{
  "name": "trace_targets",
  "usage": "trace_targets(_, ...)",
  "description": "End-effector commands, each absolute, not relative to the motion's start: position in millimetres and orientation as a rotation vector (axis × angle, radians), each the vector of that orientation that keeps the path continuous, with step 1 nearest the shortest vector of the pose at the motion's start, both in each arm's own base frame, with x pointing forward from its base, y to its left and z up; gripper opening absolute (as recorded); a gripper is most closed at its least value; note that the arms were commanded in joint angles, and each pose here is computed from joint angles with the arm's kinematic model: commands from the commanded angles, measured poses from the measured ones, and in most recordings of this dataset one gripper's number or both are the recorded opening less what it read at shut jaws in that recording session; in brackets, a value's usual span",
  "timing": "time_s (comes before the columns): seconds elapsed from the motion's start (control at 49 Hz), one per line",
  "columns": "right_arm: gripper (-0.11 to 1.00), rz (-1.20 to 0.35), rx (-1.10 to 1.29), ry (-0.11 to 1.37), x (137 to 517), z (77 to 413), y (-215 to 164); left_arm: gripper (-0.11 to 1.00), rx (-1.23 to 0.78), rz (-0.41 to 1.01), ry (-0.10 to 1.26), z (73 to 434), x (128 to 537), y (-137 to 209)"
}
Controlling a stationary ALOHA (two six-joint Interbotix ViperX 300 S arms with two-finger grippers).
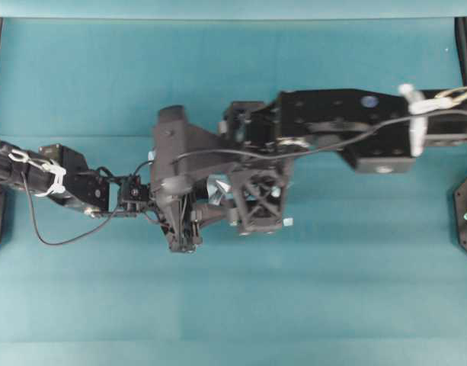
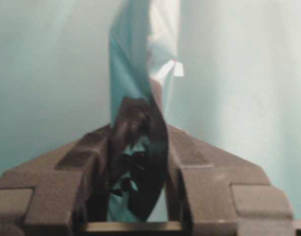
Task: Hand over the silver zip bag and make it stand upright.
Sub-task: 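Open the right gripper and retract the right arm to the right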
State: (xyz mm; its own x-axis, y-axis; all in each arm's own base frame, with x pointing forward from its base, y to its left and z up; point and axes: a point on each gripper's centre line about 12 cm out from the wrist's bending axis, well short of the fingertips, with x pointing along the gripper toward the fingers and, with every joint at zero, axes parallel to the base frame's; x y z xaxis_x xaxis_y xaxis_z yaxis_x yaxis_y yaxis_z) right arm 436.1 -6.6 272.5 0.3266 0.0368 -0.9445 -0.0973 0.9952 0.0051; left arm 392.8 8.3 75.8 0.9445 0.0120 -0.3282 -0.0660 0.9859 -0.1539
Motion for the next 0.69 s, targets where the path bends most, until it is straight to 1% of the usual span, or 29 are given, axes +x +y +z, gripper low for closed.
trace_targets(0.0,0.94,0.066,-0.04,1.161,423.8,299.7,-5.5,0.25,-0.16,0.027,0.329,76.8,392.2,4.0)
trace_targets(0.184,0.94,0.028,0.004,1.043,394.6,316.7,-5.2,0.23,-0.153,0.014,0.344,73.8,388.3,-1.5)
trace_targets(0.347,0.94,0.009,0.034,0.912,370.2,314.6,-3.4,0.23,-0.152,0.01,0.346,73.4,387.8,-3.2)
trace_targets(0.47,0.94,0.0,0.046,0.773,352.0,314.0,-1.7,0.23,-0.152,0.009,0.341,74.0,389.2,-3.3)
trace_targets(0.674,0.94,-0.011,0.066,0.464,310.8,327.5,-2.0,0.23,-0.151,0.009,0.343,73.7,388.8,-3.2)
